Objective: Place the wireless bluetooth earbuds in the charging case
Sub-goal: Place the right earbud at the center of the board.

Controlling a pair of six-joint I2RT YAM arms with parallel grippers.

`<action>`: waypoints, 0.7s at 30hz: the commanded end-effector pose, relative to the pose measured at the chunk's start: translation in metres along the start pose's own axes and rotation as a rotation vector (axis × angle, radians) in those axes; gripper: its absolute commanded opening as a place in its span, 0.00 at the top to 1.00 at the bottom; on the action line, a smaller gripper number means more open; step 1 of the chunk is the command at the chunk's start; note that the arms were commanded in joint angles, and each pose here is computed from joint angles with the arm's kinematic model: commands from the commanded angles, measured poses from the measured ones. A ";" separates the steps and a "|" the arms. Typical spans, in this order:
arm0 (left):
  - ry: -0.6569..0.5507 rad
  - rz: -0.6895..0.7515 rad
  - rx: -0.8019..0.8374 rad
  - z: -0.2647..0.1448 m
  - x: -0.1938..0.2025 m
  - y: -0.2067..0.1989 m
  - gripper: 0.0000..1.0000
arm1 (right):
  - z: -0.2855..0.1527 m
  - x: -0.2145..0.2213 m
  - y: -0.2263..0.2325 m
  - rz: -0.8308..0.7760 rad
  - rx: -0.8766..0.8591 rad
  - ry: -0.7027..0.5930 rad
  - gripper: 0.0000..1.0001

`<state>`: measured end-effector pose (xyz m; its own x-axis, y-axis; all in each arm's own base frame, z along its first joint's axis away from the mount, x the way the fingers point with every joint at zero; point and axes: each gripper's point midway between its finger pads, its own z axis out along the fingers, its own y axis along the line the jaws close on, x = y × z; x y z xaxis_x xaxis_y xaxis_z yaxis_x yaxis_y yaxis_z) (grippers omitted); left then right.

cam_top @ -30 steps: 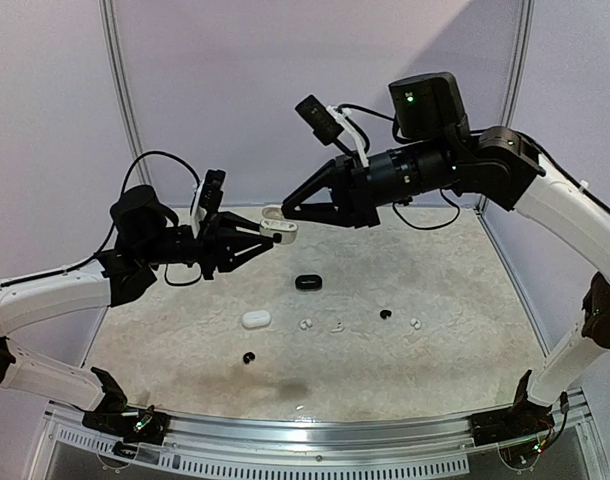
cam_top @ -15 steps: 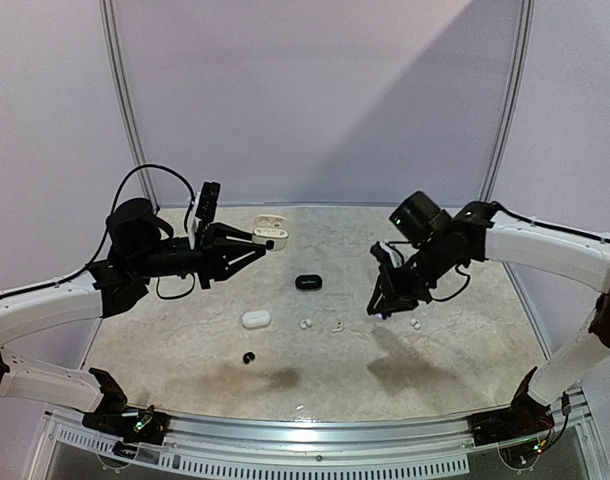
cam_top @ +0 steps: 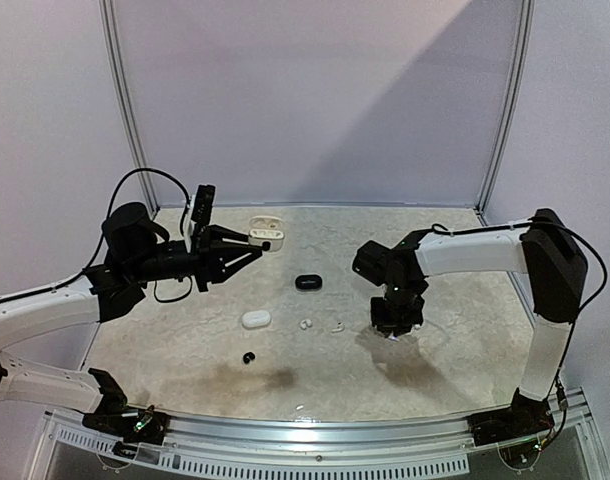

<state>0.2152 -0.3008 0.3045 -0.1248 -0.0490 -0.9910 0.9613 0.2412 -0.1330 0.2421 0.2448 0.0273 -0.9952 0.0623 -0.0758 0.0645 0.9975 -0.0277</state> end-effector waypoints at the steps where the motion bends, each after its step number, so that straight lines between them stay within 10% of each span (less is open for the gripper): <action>1: -0.012 0.029 -0.019 -0.005 -0.001 0.002 1.00 | 0.013 -0.006 -0.005 0.011 0.107 -0.046 0.92; 7: -0.013 0.043 -0.021 -0.004 -0.001 0.003 1.00 | 0.025 -0.003 -0.002 0.000 0.124 -0.036 0.86; 21: -0.009 0.052 -0.019 -0.004 0.001 0.004 1.00 | -0.013 -0.025 0.020 -0.256 0.108 -0.124 0.36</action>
<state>0.2156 -0.3000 0.3037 -0.0947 -0.0412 -0.9946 0.9638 0.2464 -0.1020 0.2579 0.2532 0.0220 -0.9902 -0.0452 -0.1322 -0.0275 0.9908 -0.1328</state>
